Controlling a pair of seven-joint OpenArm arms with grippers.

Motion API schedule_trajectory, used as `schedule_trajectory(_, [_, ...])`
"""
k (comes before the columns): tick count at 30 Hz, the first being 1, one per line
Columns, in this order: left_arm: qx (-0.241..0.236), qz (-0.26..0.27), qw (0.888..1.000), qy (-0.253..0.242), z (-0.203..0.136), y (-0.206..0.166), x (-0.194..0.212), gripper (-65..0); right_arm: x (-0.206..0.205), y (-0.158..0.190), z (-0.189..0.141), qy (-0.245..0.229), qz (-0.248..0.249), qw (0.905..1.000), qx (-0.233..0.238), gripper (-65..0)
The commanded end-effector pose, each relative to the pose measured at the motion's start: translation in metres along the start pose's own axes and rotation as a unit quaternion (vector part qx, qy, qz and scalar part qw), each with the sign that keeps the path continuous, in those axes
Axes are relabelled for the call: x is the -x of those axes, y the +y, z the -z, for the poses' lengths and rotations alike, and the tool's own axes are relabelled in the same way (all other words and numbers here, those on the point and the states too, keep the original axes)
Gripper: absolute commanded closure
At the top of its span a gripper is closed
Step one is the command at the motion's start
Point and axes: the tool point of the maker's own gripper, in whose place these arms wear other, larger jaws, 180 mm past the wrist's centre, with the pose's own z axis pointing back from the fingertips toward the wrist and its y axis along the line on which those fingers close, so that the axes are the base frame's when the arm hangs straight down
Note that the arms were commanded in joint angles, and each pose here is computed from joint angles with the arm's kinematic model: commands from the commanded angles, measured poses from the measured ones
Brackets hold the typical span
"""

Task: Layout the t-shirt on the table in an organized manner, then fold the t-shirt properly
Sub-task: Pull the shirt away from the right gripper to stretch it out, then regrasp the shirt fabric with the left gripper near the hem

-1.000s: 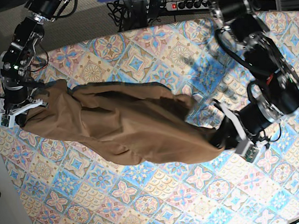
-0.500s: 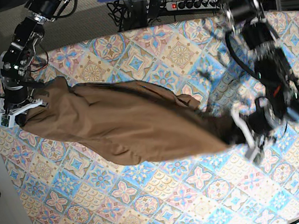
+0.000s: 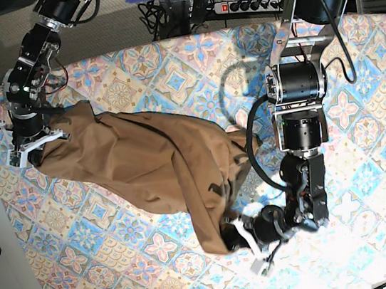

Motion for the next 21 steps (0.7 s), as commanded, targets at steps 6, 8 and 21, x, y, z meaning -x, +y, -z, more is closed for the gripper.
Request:
schedule_trajectory(6, [-0.002, 0.009, 1.000, -0.023, -0.009, -0.002, 0.006, -52.6, -0.018, -0.002, -0.001, -0.031, -0.002, 0.9995, 0.001, 0.0])
schedule_trajectory(8, [-0.015, 0.026, 0.999, -0.031, -0.023, -0.001, 0.017, -52.2, -0.018, -0.002, -0.001, -0.031, -0.002, 0.9995, 0.001, 0.0])
schedule_trajectory(21, [-0.091, 0.140, 0.983, 0.074, -0.107, -0.014, 0.100, -23.9, -0.020, 0.023, 0.002, -0.032, -0.014, 0.9989, -0.031, 0.0])
